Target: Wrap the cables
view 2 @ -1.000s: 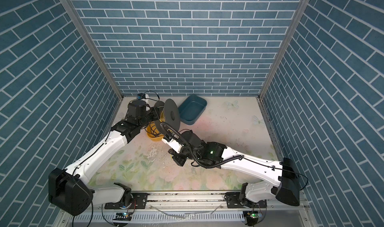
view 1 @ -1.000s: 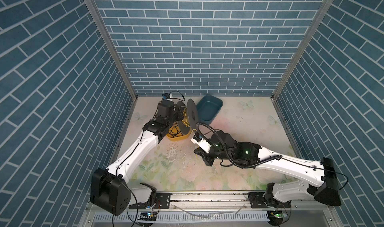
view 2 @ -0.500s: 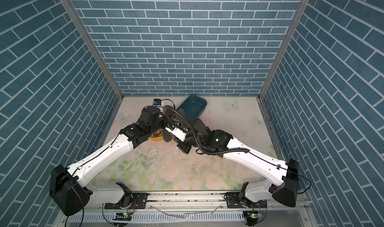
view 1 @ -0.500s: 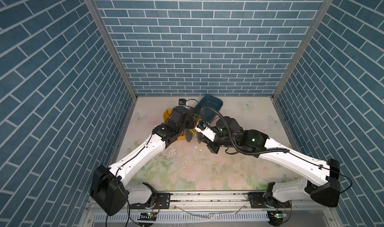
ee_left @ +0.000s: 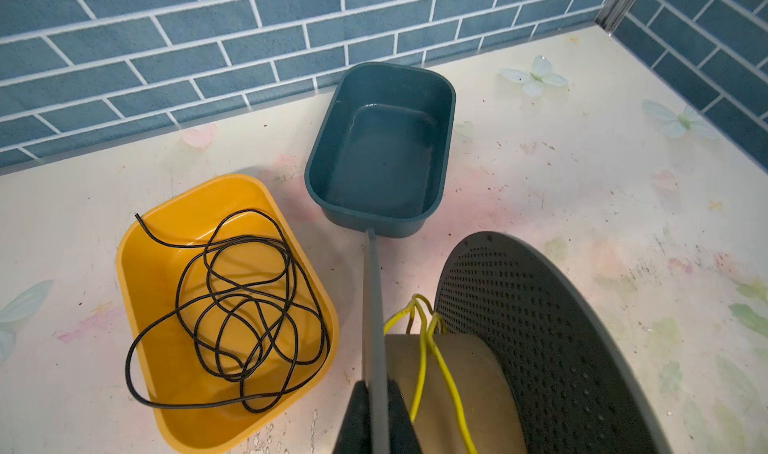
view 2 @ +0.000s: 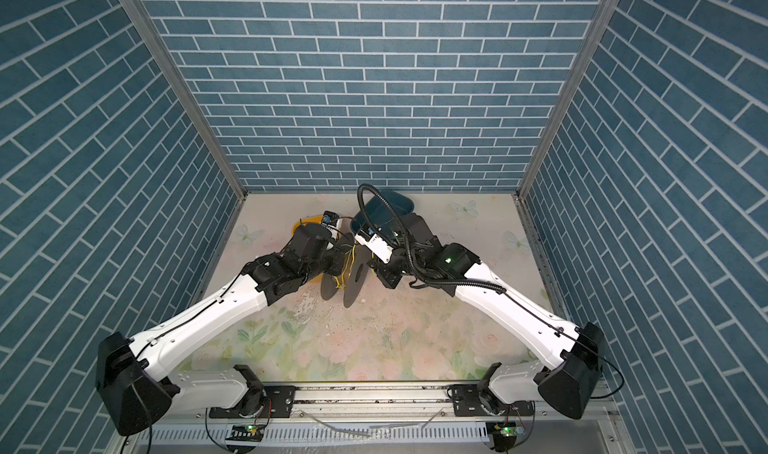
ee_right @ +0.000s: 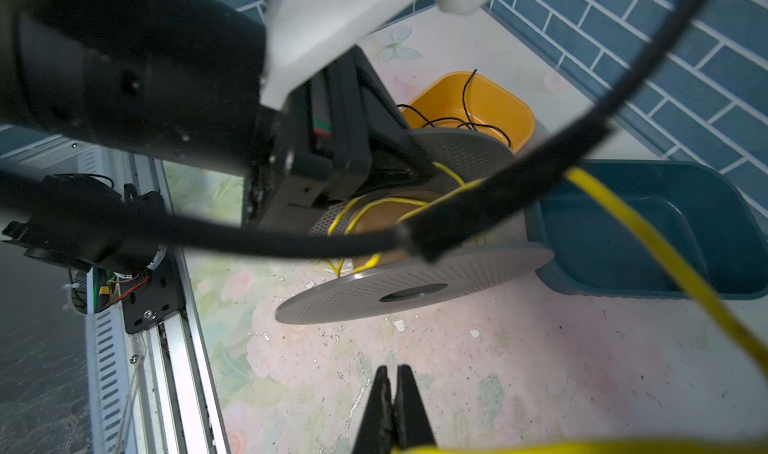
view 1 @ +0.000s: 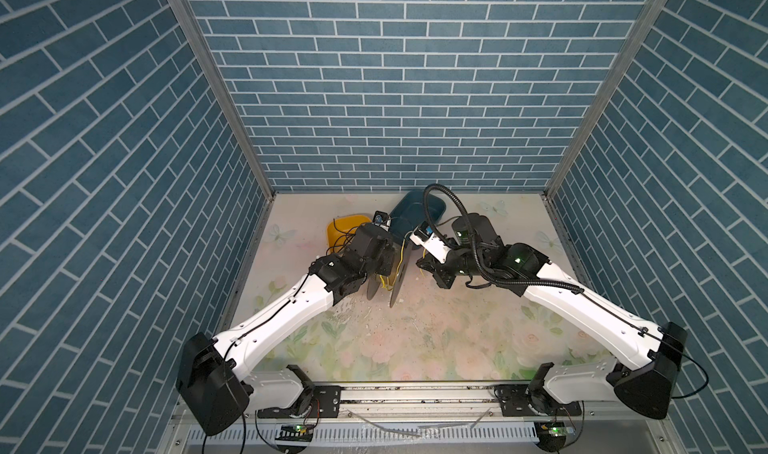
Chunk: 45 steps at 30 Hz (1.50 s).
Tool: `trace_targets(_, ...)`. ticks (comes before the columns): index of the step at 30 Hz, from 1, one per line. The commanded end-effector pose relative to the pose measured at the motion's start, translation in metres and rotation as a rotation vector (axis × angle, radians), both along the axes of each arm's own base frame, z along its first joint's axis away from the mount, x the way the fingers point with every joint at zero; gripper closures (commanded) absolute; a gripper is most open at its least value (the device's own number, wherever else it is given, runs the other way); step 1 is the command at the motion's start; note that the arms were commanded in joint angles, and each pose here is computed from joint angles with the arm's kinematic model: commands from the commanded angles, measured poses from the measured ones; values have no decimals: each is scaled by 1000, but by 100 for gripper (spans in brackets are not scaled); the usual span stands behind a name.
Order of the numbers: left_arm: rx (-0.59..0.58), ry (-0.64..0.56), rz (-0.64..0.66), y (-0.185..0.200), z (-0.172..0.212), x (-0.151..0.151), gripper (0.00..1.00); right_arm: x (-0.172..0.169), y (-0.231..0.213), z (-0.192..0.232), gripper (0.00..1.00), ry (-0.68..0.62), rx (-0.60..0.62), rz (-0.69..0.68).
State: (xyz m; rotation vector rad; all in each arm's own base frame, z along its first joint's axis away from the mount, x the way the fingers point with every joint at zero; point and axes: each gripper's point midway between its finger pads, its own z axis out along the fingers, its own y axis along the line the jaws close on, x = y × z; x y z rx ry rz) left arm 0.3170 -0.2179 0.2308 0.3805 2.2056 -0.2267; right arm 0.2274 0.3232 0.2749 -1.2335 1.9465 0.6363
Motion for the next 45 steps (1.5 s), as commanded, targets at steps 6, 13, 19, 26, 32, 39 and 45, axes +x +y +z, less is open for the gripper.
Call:
trace_targets(6, 49, -61, -59, -4, 22, -9, 100, 37, -9, 14, 100, -94, -39, -72)
trace_targets(13, 80, -44, -156, -4, 24, -26, 100, 75, -38, -3, 100, -139, -171, -240)
trace_targets(19, 48, 12, -211, -1, 31, -41, 100, 97, -46, -22, 100, -138, -191, -302)
trace_targets(26, -132, 40, -254, 1, 54, -49, 100, 109, -46, -49, 100, -76, -162, -311)
trace_targets(32, -305, 55, -270, 2, 73, -47, 100, 97, -27, -69, 100, -30, -83, -217)
trace_targets(39, -472, 40, -224, 17, 89, -35, 100, 84, -21, -84, 100, -8, 4, -180)
trace_targets(45, -582, 29, -163, 34, 96, -24, 100, 66, -18, -87, 100, 2, 109, -144)
